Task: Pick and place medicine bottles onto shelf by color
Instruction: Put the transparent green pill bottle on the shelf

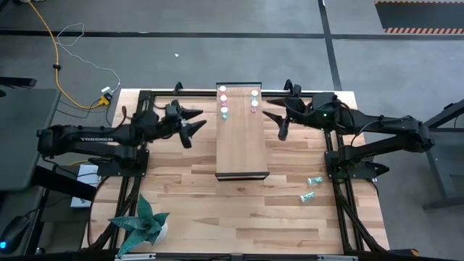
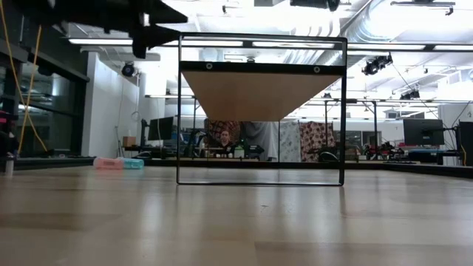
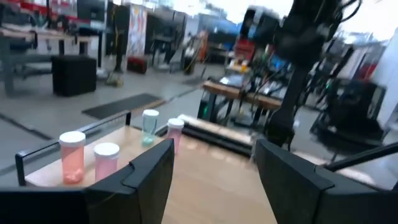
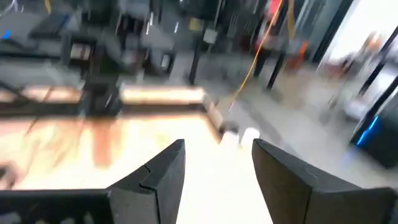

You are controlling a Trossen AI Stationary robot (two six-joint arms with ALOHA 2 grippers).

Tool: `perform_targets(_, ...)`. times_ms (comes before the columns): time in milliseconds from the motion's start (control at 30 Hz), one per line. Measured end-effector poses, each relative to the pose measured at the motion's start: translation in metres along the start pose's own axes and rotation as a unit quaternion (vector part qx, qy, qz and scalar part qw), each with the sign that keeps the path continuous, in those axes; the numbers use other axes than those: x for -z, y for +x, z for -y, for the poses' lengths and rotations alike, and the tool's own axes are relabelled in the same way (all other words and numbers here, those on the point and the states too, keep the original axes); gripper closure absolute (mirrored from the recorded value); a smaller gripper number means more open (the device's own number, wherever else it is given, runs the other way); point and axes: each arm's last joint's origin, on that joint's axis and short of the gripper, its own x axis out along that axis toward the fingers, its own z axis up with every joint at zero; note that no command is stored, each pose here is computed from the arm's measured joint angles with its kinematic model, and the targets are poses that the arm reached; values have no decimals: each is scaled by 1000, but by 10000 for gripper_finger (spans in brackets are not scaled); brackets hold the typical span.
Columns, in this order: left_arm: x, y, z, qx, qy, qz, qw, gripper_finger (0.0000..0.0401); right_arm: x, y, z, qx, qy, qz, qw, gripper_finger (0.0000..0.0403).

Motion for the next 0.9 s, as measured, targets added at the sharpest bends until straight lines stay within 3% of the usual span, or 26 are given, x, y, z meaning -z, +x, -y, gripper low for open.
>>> perform_targets(133,9,-8,0,10,-1,7,1000,187,5,-15,-6,-29,58,-125,990,224)
perform_targets(233,8,-9,0,11,10,9,1000,188,11,-28,-13,-34,120,-232,965,224)
perform_targets(333,6,-9,1,13,9,22,1000,188,22,-43,-23,-28,177,-332,926,224)
perform_targets(467,3,-9,1,18,6,36,999,188,48,-62,-38,1,229,-458,859,224)
perform_targets(700,1,-9,2,20,19,42,999,188,103,-78,-69,40,278,-584,762,224)
perform_targets(800,-1,-10,2,21,27,53,998,188,128,-82,-81,41,284,-615,735,224)
perform_targets(900,-2,-10,2,22,37,63,997,188,151,-86,-90,36,281,-631,722,224)
